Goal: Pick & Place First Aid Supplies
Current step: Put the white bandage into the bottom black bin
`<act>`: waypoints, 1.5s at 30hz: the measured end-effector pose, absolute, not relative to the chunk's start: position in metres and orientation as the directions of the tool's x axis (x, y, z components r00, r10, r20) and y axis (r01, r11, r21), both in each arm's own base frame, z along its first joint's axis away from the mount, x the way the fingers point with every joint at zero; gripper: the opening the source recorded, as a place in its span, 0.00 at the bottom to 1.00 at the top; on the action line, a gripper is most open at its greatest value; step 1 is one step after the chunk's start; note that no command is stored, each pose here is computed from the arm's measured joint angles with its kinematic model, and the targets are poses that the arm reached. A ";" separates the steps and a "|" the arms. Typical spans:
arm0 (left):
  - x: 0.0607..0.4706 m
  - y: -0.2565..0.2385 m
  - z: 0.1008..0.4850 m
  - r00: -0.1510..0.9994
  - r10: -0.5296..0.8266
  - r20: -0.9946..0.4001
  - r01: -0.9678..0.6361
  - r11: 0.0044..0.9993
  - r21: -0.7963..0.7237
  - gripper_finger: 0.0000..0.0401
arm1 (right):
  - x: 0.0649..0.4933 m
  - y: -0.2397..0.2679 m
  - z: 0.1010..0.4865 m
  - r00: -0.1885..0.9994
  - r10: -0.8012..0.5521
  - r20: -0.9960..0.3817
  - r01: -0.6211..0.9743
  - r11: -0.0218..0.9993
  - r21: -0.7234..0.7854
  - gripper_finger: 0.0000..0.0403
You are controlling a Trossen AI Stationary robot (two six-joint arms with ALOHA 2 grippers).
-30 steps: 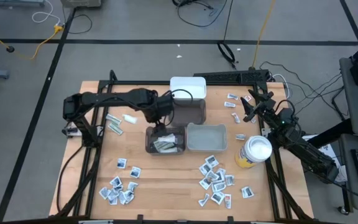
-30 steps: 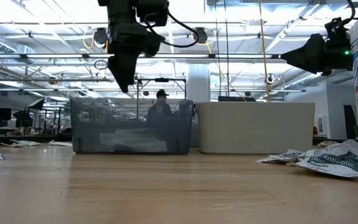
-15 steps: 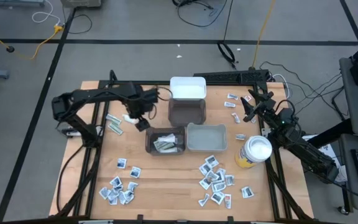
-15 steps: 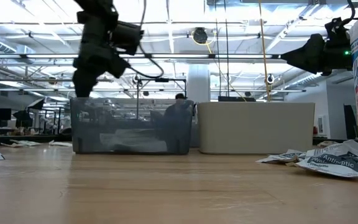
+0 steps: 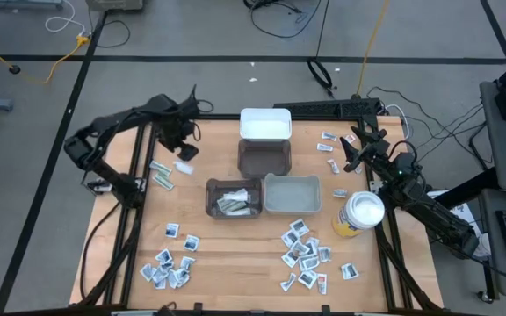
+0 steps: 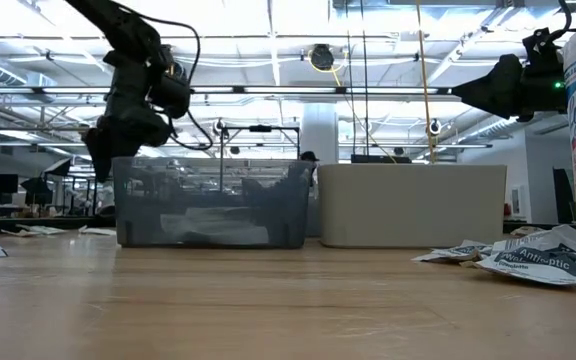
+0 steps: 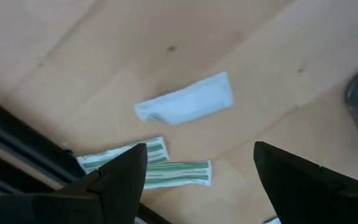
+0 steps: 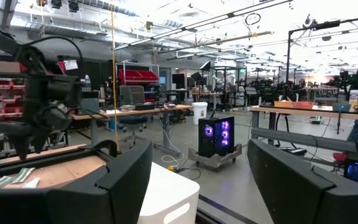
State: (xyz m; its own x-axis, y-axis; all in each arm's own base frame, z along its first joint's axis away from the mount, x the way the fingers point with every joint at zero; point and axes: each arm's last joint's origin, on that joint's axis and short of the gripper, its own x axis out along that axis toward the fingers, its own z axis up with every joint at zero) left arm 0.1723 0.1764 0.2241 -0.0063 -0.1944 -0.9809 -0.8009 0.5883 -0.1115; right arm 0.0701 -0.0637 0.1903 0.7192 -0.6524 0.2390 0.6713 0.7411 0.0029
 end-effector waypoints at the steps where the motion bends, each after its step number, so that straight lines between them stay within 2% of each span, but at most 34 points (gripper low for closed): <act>1: 0.169 0.179 0.224 -0.003 -0.194 -0.981 -0.811 0.574 -0.111 0.74 | 0.070 -0.064 0.190 0.719 -0.653 0.239 0.672 0.741 0.003 0.65; 6: 0.164 0.183 0.222 0.003 -0.193 -0.981 -0.849 0.517 -0.104 0.74 | 0.070 -0.064 0.190 0.719 -0.653 0.239 0.672 0.741 0.003 0.65; 13: 0.168 0.180 0.193 -0.027 -0.227 -0.973 -0.886 0.456 -0.082 0.74 | 0.070 -0.064 0.190 0.719 -0.652 0.239 0.671 0.741 0.003 0.65; 21: 0.177 0.187 0.160 -0.065 -0.272 -0.960 -0.888 0.455 -0.069 0.74 | 0.070 -0.064 0.190 0.719 -0.653 0.239 0.671 0.741 0.003 0.65; 26: 0.183 0.193 0.142 -0.042 -0.313 -0.949 -0.890 0.443 -0.106 0.74 | 0.070 -0.064 0.190 0.719 -0.652 0.238 0.671 0.741 0.003 0.65; 33: 0.185 0.192 0.138 -0.057 -0.329 -0.943 -0.891 0.442 -0.101 0.73 | 0.070 -0.064 0.190 0.719 -0.652 0.239 0.671 0.741 0.003 0.65; 37: 0.186 0.192 0.137 -0.069 -0.320 -0.945 -0.888 0.452 -0.088 0.64 | 0.070 -0.064 0.190 0.719 -0.653 0.239 0.672 0.741 0.003 0.65; 45: 0.185 0.192 0.137 -0.087 -0.306 -0.948 -0.890 0.452 -0.065 0.33 | 0.070 -0.064 0.190 0.719 -0.652 0.238 0.671 0.741 0.003 0.65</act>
